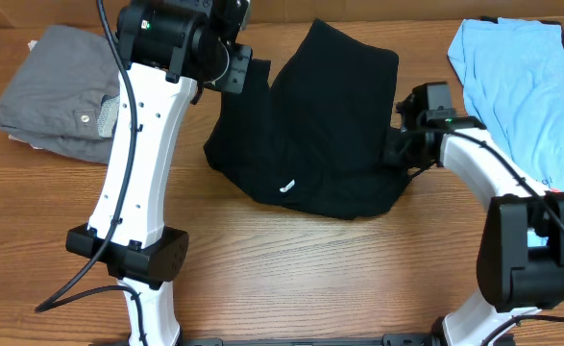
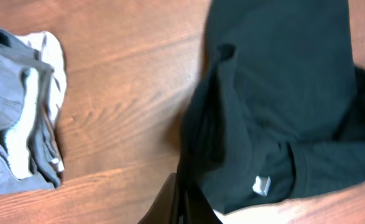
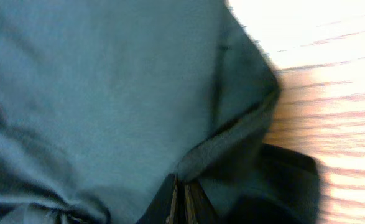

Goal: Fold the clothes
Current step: 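Lift black shirt with both grippers and stretch it left-right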

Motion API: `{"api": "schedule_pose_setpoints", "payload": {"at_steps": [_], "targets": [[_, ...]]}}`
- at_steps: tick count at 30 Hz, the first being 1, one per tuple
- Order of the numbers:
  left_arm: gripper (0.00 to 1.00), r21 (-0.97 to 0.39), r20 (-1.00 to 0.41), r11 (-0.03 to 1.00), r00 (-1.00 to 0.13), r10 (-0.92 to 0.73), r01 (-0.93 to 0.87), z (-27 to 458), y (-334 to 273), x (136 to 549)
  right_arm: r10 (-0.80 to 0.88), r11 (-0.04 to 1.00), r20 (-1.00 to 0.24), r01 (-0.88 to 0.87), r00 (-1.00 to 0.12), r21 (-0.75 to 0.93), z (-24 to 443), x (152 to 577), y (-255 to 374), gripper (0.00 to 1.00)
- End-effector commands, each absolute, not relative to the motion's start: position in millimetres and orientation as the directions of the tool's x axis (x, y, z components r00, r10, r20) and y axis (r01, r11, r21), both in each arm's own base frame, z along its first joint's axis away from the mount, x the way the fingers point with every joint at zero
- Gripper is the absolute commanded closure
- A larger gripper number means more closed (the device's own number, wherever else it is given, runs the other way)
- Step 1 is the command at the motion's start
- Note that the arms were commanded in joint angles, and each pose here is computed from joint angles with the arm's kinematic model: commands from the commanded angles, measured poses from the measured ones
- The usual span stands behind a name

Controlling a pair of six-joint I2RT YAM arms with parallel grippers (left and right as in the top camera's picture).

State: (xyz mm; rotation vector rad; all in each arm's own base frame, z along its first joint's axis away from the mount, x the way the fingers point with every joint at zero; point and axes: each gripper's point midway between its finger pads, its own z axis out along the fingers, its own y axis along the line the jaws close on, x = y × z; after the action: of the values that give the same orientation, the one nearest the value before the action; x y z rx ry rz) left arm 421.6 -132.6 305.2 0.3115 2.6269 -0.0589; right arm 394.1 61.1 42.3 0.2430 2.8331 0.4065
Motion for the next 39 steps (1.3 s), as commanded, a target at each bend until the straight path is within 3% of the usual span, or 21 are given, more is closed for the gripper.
{"api": "schedule_pose_setpoints", "payload": {"at_steps": [1,10,15,20,25,31,39], "targets": [[0.96,0.027,-0.584,0.990,-0.802,0.127,0.136,340,-110,428,0.284,0.927,-0.348,0.162,-0.893,0.339,103,428,35,0.96],[0.96,-0.032,-0.773,0.999,-0.634,-0.022,0.005,418,-57,426,0.321,0.935,-0.551,0.162,-0.770,0.317,270,434,-28,0.96],[0.96,-0.055,-0.850,0.997,-0.522,-0.076,-0.056,460,-27,413,0.371,0.925,-0.638,0.211,-0.674,0.315,338,419,-64,0.96],[0.96,-0.071,-0.896,0.995,-0.433,-0.097,-0.077,490,-15,401,0.410,0.912,-0.698,0.252,-0.588,0.323,377,406,-95,0.96],[0.96,-0.080,-0.918,0.994,-0.383,-0.102,-0.073,507,-14,393,0.422,0.903,-0.718,0.192,-0.553,0.383,399,399,-94,0.96],[0.96,-0.089,-0.932,0.994,-0.347,-0.105,-0.063,521,-14,379,0.412,0.905,-0.693,0.176,-0.592,0.388,391,394,-87,0.96],[0.96,-0.071,-0.881,0.995,-0.464,-0.095,-0.069,489,-15,378,0.408,0.893,-0.558,0.188,-0.723,0.409,341,393,-63,0.96]]}}
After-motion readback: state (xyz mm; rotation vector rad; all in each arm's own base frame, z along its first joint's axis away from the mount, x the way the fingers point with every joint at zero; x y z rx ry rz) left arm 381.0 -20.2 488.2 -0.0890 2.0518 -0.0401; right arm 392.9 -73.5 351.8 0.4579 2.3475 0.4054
